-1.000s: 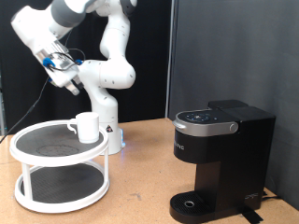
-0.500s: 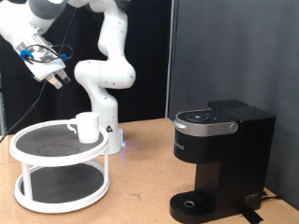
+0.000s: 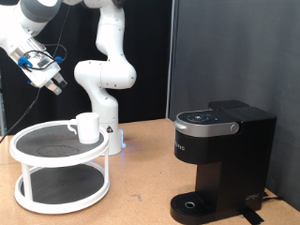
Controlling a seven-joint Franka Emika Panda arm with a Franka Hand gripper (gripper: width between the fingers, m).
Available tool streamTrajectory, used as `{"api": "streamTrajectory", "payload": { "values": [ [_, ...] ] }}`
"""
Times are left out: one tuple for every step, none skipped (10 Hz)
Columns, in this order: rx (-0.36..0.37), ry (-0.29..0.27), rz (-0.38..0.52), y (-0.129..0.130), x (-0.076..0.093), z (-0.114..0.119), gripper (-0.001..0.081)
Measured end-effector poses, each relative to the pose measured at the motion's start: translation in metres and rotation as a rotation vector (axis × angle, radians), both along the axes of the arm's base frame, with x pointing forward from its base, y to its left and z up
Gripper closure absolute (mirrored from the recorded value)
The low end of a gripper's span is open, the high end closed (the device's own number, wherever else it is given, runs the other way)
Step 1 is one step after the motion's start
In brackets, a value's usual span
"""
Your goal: Make a cup of coffee with the keurig machine
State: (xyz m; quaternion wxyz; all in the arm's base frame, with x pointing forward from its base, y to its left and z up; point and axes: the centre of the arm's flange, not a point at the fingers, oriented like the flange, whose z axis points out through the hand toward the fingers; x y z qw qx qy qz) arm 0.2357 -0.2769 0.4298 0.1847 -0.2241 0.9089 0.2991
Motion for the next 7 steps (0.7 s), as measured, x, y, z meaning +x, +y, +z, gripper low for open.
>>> {"api": "streamTrajectory", "payload": {
  "values": [
    [0.001,0.006,0.008,0.002,0.002,-0.002,0.0072],
    [0.001,0.011,0.016,0.004,0.003,-0.004,0.0072],
    [0.002,0.015,0.023,0.007,0.005,-0.005,0.0072],
    [0.002,0.019,0.031,0.01,0.006,-0.006,0.0072],
    [-0.001,0.022,0.035,0.013,0.008,-0.009,0.0072],
    [-0.011,0.028,0.037,0.015,0.009,-0.012,0.0072],
    [-0.031,0.038,0.035,0.017,0.01,-0.019,0.0072]
  ]
}}
